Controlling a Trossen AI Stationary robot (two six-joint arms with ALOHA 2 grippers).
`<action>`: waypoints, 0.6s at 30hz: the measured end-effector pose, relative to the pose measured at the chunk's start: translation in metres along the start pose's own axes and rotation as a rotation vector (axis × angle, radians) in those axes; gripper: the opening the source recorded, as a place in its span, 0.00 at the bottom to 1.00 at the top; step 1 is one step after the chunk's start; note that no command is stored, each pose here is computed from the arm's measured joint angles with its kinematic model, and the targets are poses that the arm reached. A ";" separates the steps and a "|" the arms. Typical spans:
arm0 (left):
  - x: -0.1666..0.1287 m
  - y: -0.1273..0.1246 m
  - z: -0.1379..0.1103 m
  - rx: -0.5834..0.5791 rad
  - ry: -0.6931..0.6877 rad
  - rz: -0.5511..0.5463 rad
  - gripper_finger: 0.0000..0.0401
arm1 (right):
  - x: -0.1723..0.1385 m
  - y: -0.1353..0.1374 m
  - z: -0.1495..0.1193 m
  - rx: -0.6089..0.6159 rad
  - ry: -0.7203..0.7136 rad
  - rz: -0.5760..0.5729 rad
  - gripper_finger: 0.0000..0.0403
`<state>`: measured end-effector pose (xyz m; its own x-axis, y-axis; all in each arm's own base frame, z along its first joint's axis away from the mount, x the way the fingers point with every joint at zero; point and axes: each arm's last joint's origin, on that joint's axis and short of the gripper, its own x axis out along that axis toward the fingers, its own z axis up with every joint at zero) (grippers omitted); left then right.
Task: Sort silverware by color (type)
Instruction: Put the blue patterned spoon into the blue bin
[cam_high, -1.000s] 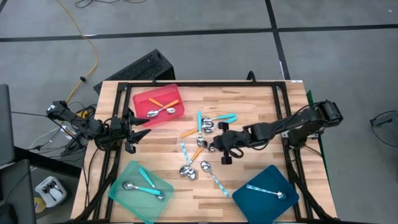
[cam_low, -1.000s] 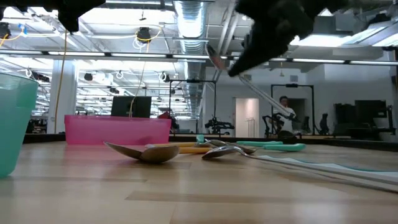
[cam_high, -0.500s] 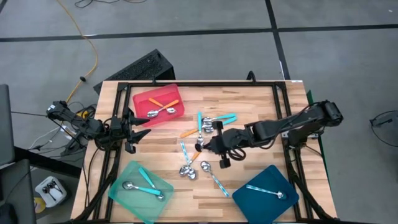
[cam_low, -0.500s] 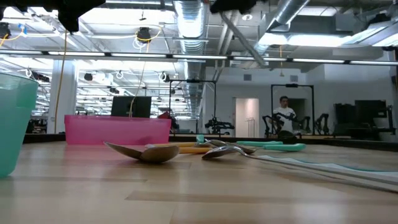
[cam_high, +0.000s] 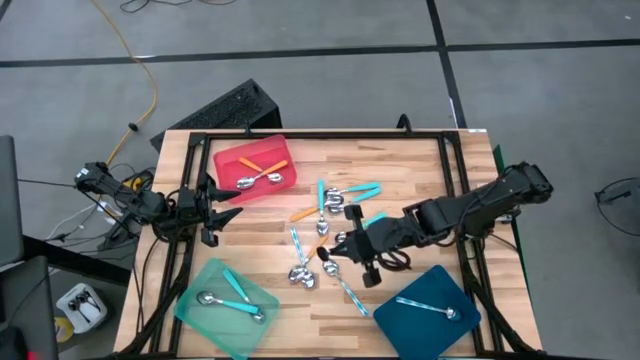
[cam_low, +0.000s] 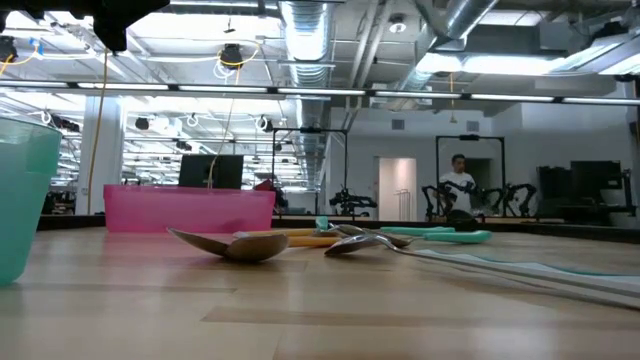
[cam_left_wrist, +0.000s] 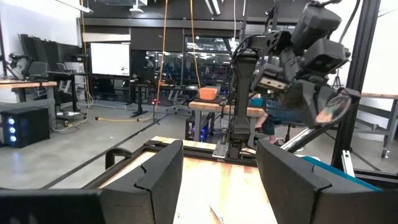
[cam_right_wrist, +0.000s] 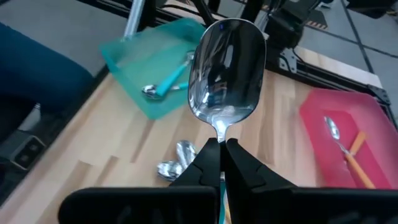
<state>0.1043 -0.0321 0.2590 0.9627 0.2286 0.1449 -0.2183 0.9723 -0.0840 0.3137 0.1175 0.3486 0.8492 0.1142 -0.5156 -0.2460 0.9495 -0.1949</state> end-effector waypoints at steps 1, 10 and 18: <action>0.000 0.000 0.000 0.000 0.000 0.000 0.47 | -0.001 0.003 0.001 0.007 -0.001 0.008 0.06; 0.000 0.000 0.000 0.000 0.000 0.000 0.47 | -0.010 0.026 0.008 0.122 -0.022 0.072 0.06; 0.000 0.000 0.000 0.000 0.000 0.000 0.47 | -0.016 0.048 0.008 0.250 -0.014 0.131 0.06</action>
<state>0.1043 -0.0321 0.2590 0.9626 0.2287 0.1452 -0.2183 0.9722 -0.0843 0.2919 0.1634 0.3545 0.8244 0.2431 -0.5111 -0.2326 0.9688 0.0857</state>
